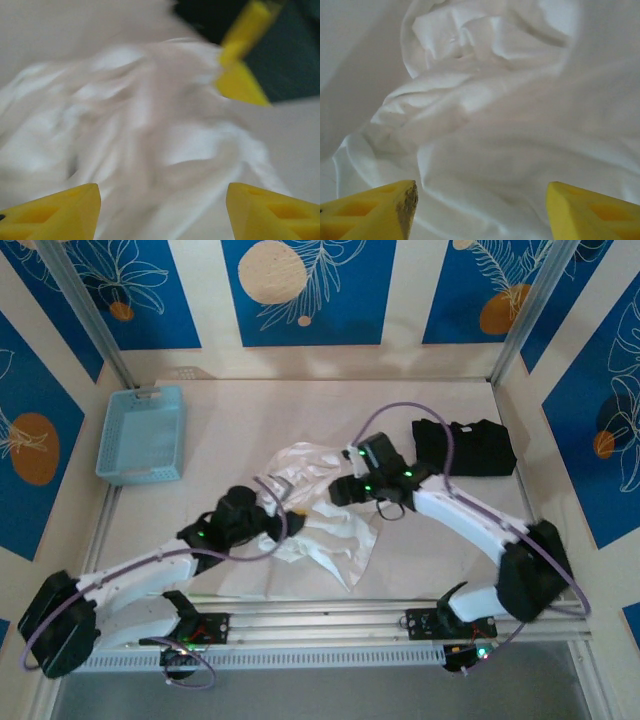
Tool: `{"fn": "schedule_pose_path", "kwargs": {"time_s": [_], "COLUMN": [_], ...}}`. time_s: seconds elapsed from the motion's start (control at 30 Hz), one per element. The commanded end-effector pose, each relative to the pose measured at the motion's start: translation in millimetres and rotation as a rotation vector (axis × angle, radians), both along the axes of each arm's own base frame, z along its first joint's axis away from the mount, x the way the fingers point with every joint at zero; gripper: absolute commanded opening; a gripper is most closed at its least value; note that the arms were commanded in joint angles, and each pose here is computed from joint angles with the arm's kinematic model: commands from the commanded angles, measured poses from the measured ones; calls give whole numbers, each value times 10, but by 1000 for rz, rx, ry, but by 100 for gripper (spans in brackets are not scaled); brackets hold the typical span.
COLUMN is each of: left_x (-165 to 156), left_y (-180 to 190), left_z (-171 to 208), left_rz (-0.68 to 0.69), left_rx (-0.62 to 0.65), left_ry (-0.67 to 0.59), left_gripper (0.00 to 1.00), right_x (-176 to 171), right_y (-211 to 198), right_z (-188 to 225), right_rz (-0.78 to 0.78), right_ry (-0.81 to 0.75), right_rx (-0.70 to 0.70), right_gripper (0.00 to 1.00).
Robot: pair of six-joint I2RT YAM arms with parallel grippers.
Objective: Fold the inside-out t-shirt
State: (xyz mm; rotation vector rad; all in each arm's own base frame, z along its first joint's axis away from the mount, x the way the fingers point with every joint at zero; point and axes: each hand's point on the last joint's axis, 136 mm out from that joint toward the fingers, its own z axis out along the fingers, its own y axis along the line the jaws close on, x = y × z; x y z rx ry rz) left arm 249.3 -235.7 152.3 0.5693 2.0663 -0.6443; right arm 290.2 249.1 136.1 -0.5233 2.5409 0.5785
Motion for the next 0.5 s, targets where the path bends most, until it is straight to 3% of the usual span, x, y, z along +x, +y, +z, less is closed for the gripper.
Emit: {"fn": "schedule_pose_path", "kwargs": {"time_s": [0.0,0.13,0.3,0.37,0.47], "left_x": [-214,-307,-269,-204,-174], "left_y": [500,634,440,321,120], "left_z": [-614,-880,-1084,-1098,-1028], "left_rz": [248,306,259,227,147], "left_rx": [31,6,-68,-104,-172], "left_ry": [418,565,638,647,649], "left_gripper": [67,70,69,60,33], "right_x": [165,296,356,370,358], "right_y": [426,578,636,658,599], "right_z": [23,-260,-569,-637,-617], "right_rz": [116,121,112,118,131], "right_ry": [-31,16,72,85,80], "right_rx": [33,-35,-83,-91,-127], "right_gripper": [72,74,70,57,14]}}
